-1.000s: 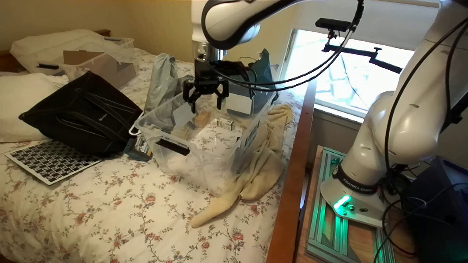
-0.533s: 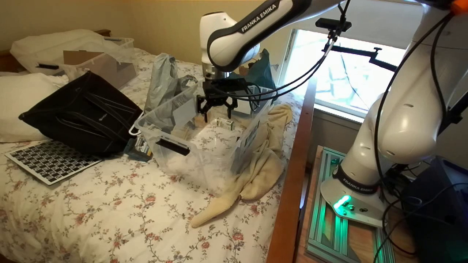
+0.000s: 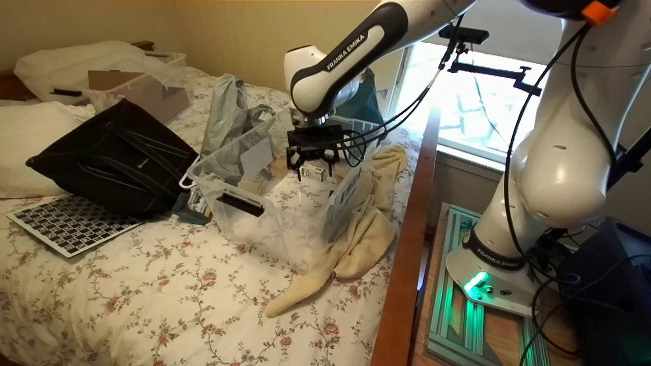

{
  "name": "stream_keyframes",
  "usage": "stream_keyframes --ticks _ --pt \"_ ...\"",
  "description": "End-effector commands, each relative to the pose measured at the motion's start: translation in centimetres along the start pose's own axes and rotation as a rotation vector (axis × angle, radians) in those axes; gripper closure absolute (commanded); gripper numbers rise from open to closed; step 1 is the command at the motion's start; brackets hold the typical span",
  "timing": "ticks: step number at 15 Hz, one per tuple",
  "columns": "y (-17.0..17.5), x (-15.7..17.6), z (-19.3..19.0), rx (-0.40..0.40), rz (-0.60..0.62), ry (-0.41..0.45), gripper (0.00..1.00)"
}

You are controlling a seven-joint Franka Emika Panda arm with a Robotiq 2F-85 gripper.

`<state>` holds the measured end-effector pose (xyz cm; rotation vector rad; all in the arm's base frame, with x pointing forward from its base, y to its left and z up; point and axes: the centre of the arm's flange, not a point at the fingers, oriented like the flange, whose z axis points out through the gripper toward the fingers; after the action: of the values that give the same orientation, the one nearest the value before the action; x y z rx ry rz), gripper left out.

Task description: Remove the black pack from the clear bowl and put it on the bed

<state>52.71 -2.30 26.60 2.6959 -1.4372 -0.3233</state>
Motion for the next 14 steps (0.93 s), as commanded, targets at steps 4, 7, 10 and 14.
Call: stream_keyframes --ticks 4,7,10,14 --pt "0.2 0.3 0.5 -0.014 0.030 -0.010 0.00" --pt "0.0 0.5 1.0 -0.027 0.035 -0.016 0.00" --pt "-0.2 1.0 2.4 -0.042 0.035 -0.034 0.00" --pt "0.1 1.1 4.4 -0.065 0.032 -0.066 0.00"
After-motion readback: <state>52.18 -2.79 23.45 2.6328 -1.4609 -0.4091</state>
